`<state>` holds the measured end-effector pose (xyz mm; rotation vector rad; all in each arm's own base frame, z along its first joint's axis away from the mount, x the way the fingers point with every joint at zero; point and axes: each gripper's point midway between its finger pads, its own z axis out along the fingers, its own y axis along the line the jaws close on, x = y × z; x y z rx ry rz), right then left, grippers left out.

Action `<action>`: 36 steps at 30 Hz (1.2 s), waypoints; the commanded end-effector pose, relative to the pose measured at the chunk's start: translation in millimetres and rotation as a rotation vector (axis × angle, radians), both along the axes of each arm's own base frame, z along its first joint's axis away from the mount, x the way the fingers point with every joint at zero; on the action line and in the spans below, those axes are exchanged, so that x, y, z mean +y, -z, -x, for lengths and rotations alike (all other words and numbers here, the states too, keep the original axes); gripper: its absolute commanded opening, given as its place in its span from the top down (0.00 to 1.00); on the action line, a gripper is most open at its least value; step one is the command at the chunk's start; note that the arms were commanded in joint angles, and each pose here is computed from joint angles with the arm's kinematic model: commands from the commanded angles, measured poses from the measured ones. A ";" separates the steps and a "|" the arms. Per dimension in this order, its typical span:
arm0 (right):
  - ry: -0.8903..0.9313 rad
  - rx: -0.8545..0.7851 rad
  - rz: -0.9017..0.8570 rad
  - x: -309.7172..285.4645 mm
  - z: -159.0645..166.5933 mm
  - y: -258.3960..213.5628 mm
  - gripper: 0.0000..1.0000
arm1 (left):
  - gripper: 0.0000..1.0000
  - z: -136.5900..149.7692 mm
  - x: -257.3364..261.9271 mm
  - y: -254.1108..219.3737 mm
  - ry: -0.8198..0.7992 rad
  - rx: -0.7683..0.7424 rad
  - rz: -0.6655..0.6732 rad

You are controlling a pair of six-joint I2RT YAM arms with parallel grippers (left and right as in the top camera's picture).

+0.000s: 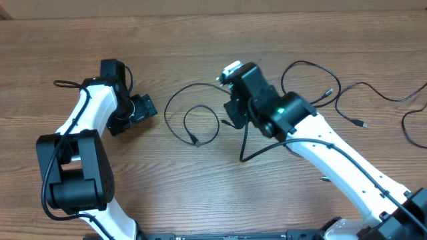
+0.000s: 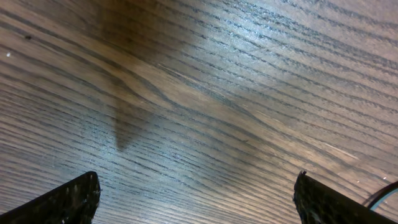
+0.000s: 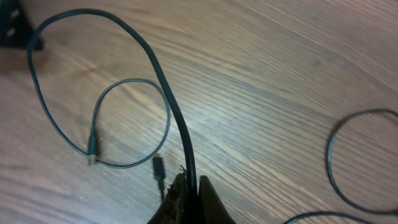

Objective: Untangle cables
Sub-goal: 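Drag the strand to the upper right with the right gripper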

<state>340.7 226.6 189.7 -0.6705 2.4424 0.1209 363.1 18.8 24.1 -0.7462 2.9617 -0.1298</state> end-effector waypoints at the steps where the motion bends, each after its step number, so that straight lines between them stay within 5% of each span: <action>1: 0.136 0.024 -0.040 -28.6 -16.1 2.2 0.96 | 0.00 0.2 -0.9 2.4 0.013 0.006 -0.007; 10: 0.575 0.054 -0.150 -132.1 -54.3 3.7 0.96 | 0.00 0.2 -0.9 2.4 0.013 0.006 -0.007; 17: 0.921 0.101 -0.218 -219.3 -53.7 11.2 0.96 | 0.00 0.2 -0.9 2.4 0.013 0.006 -0.007; 23: 0.998 0.119 -0.230 -241.6 -49.2 20.9 0.95 | 0.00 0.2 -1.1 2.4 0.013 0.006 -0.007; 25: 0.999 0.125 -0.226 -241.9 -48.5 23.4 0.46 | 0.00 0.2 -0.9 2.4 0.013 0.006 -0.007; 27: 0.999 0.124 -0.226 -241.9 -48.8 23.2 0.21 | 0.00 0.2 -0.9 2.4 0.013 0.006 -0.007; 32: 0.999 0.122 -0.227 -241.9 -49.2 23.0 0.00 | 0.00 0.2 -1.1 2.4 0.013 0.006 -0.007; 36: 0.999 0.122 -0.228 -241.8 -49.5 23.1 0.00 | 0.00 0.2 -0.9 2.4 0.013 0.006 -0.007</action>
